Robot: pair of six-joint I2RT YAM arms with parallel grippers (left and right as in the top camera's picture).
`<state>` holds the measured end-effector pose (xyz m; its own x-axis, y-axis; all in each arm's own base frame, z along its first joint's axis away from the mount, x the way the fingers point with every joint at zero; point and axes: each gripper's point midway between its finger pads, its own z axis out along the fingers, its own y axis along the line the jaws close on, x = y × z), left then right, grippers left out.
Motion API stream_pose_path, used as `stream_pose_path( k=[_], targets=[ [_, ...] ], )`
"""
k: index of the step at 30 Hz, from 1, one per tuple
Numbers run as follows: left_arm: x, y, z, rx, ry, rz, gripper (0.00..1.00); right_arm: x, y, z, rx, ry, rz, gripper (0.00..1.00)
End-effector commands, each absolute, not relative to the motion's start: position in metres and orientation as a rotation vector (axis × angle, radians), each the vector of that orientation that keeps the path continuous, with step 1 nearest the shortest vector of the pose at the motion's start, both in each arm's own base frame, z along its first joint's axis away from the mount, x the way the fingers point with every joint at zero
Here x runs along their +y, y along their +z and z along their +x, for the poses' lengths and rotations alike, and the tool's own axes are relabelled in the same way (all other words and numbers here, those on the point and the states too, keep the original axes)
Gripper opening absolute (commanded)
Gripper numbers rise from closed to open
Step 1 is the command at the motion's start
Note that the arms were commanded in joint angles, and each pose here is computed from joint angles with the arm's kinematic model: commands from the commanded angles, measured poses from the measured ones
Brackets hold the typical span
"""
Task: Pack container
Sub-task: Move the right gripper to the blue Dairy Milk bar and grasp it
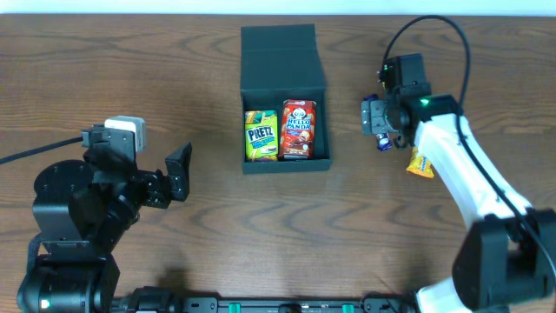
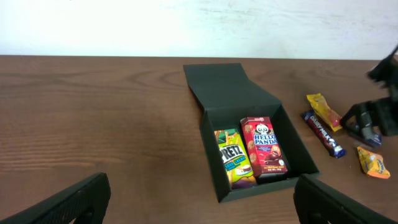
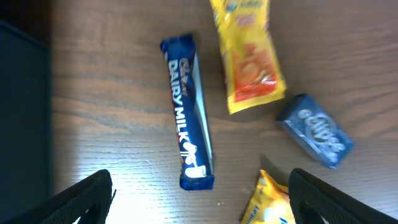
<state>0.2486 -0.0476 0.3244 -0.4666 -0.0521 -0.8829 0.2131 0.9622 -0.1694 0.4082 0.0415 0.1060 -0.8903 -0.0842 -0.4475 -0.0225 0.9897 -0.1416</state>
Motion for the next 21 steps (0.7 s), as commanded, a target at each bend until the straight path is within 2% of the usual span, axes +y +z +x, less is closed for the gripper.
stream_pose_path(
  k=[1,8,15,21],
  targets=[
    [-0.046,0.330,0.249,2.021,-0.291,0.126,0.95,0.041,0.082,0.409,2.714,-0.195,-0.121,0.89],
    [-0.046,0.330,0.249,2.021,-0.291,0.126,0.95,0.042,0.038,0.419,2.768,-0.192,-0.181,0.86],
    [-0.046,0.330,0.249,2.021,-0.290,0.126,0.95,0.050,0.020,0.427,2.770,-0.128,-0.220,0.72],
    [-0.046,0.330,0.249,2.021,-0.291,0.126,0.95,0.046,0.002,0.426,2.806,-0.110,-0.209,0.70]
  ],
)
